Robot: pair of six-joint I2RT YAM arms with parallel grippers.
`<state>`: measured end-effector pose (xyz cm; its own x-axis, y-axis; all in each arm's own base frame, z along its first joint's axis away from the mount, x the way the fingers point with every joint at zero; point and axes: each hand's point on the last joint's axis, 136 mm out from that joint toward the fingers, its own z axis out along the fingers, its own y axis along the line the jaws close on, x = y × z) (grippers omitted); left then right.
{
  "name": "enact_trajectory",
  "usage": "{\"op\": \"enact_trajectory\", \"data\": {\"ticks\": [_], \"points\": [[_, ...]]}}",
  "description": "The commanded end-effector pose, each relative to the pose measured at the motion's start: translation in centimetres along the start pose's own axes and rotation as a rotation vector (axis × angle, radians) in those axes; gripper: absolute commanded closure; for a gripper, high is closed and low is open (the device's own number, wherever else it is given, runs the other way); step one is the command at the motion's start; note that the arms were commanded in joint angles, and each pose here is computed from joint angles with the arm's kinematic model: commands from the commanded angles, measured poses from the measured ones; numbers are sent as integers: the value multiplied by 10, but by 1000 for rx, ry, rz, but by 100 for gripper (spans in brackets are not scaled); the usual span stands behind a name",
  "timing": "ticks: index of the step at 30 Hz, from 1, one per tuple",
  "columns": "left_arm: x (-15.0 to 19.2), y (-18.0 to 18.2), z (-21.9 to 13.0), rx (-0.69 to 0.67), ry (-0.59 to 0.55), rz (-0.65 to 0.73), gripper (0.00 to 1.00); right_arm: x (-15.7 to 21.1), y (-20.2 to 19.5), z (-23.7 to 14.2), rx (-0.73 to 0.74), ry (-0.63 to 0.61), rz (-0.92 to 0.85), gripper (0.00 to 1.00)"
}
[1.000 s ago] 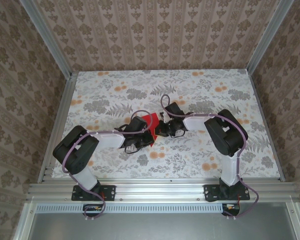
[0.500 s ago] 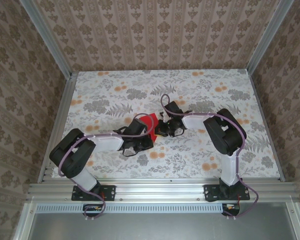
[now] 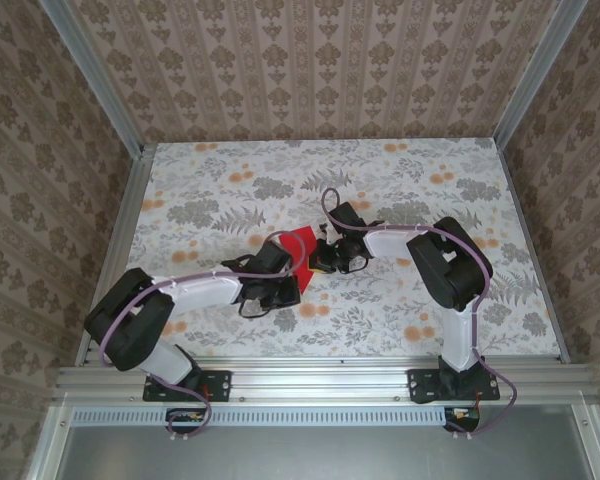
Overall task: Fold a paper plane with a square sheet of paper (pick it up from the middle)
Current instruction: Third fold the triangle at the center of the table.
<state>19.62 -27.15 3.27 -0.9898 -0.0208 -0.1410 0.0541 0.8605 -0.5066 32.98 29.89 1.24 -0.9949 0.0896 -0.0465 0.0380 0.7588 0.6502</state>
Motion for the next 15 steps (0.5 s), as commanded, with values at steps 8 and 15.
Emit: {"op": "enact_trajectory", "data": {"ticks": [8, 15], "points": [[-33, -9, 21, -11, -39, -39, 100, 11, -54, 16, 174, 14, 108, 98], [-6, 23, 26, -105, 33, -85, 100, 11, -52, 14, 171, 12, 108, 98]]}}
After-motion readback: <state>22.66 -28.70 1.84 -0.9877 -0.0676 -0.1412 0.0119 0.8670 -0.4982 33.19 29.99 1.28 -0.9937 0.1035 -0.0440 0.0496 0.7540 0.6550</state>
